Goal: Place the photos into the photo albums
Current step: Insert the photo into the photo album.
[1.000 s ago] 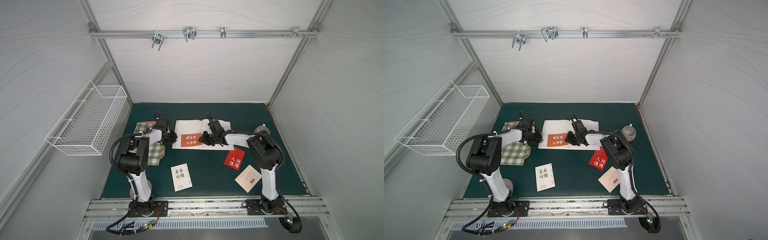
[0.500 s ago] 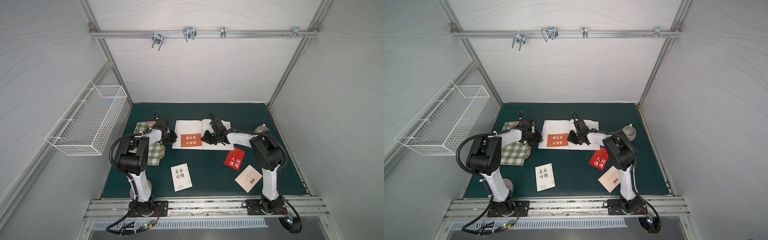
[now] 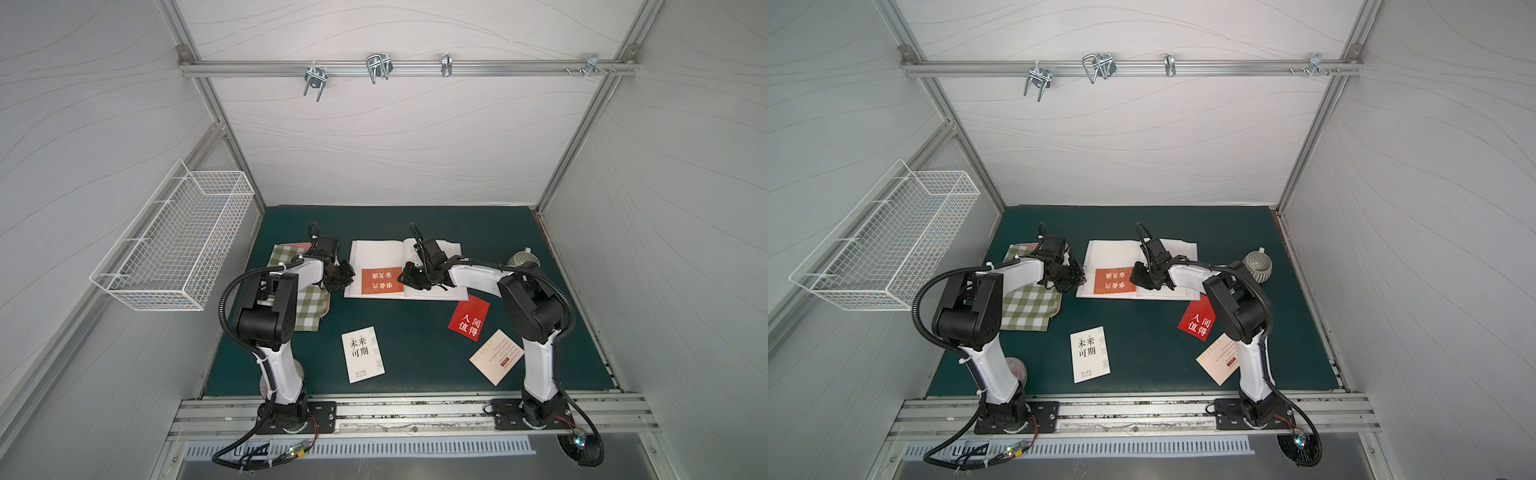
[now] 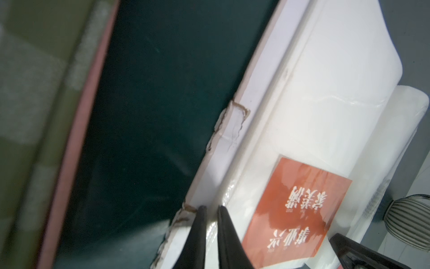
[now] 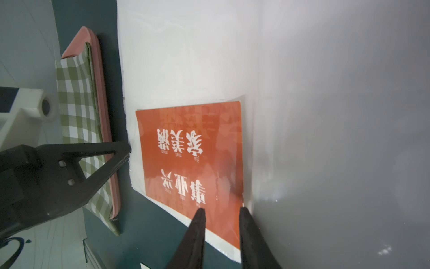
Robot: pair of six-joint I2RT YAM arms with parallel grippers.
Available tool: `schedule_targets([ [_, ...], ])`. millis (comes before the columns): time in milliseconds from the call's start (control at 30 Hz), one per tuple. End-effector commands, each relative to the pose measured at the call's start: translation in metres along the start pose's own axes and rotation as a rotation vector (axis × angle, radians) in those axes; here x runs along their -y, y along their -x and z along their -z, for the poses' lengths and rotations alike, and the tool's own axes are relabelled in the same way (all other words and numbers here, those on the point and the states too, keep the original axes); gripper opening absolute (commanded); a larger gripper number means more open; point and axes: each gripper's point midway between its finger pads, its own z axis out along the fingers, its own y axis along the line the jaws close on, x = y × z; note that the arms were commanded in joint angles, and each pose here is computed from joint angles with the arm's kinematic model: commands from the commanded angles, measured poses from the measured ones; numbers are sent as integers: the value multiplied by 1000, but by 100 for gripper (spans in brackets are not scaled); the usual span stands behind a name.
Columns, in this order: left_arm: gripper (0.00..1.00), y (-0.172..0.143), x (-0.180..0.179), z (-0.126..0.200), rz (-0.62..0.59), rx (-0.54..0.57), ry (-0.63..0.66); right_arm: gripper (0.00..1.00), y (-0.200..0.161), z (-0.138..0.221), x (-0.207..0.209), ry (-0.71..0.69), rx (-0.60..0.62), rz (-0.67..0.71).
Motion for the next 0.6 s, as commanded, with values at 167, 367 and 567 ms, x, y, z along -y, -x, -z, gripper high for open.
schedule_targets([
  [167, 15, -4, -7, -9, 32, -24, 7, 40, -11, -10, 15, -104, -45, 19],
  [367, 15, -5, -6, -8, 31, -24, 2, 45, -13, -15, 15, -123, -63, 26],
  [567, 15, -4, -4, -8, 33, -24, -7, 44, -14, -17, 9, -105, -66, 32],
])
